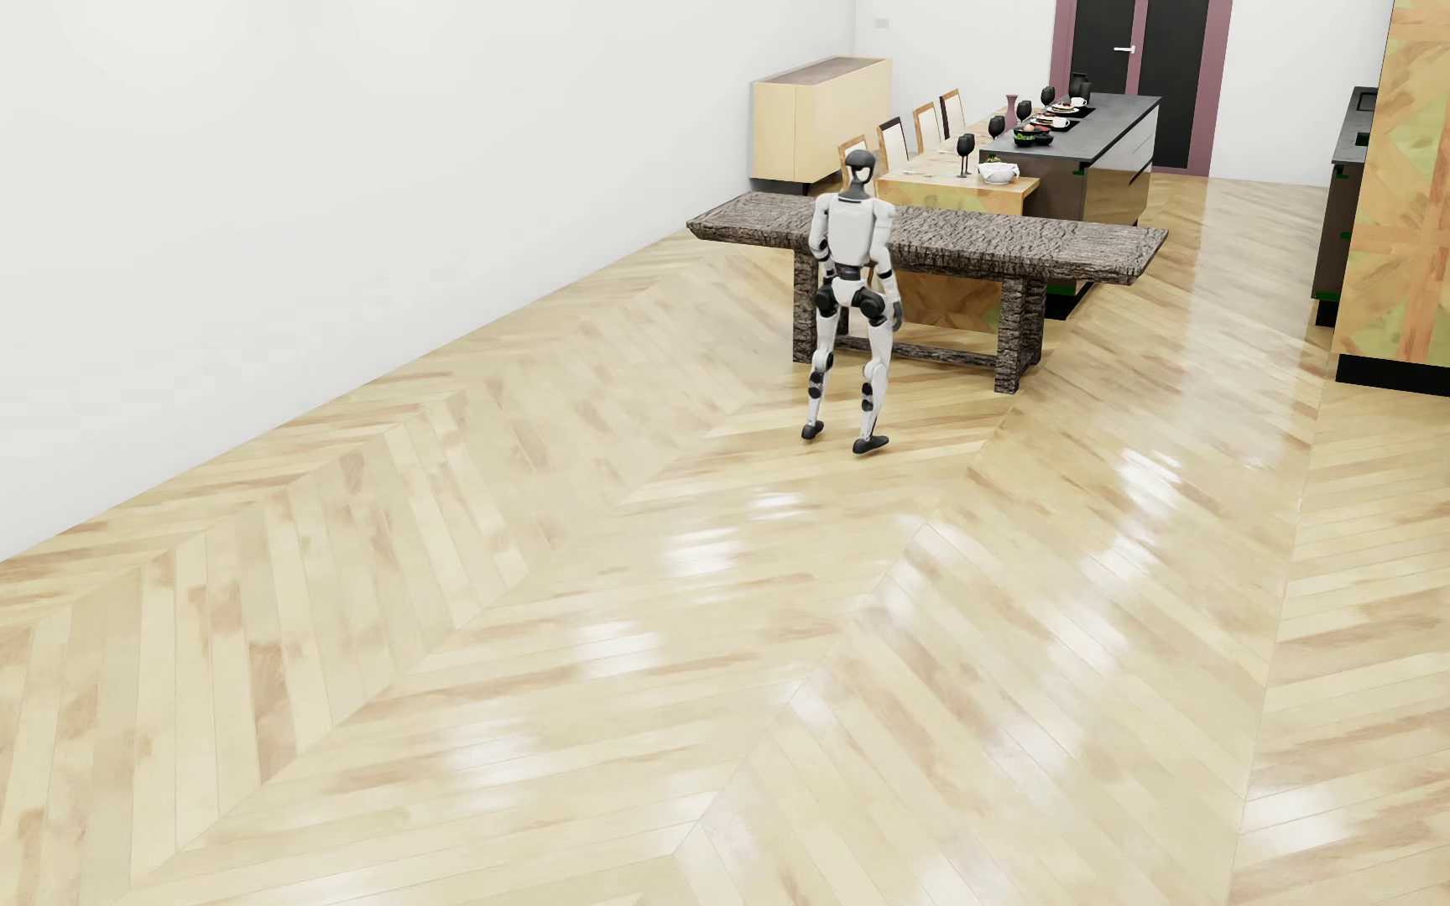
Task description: Move towards the table
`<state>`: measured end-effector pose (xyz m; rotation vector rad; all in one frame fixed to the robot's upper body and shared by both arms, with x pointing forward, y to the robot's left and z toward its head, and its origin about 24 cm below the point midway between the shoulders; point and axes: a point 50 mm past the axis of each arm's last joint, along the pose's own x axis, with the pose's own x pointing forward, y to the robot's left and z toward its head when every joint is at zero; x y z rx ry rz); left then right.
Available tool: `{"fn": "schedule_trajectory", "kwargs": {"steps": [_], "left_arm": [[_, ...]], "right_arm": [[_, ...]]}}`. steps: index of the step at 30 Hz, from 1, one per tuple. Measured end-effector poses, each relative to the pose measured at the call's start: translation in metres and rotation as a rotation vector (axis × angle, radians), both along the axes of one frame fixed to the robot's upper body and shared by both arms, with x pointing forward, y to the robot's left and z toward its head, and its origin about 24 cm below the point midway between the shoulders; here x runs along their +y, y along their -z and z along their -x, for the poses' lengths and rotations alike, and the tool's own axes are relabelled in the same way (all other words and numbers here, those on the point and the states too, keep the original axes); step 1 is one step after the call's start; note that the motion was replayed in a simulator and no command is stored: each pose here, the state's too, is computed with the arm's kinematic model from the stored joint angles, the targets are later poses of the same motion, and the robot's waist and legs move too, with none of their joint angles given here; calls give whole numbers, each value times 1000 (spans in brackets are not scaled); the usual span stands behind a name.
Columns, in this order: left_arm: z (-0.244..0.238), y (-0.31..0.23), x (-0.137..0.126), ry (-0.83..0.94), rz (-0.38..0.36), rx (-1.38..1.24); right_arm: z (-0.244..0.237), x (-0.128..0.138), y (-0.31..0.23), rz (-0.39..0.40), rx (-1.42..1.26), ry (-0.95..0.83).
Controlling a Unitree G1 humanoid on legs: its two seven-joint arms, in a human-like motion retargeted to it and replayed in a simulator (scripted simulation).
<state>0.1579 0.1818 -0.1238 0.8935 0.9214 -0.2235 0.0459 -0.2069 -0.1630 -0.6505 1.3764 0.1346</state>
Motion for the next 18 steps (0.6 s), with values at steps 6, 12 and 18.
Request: {"fn": "schedule_trajectory", "kwargs": {"steps": [6, 12, 18], "left_arm": [[-1, -3, -5, 36, 24, -15], [63, 31, 7, -20, -25, 306], [98, 39, 20, -59, -24, 487]], "right_arm": [[-46, 0, -16, 34, -239, -79], [-78, 0, -32, 26, -401, -124], [-52, -10, -23, 63, -305, -74]]}}
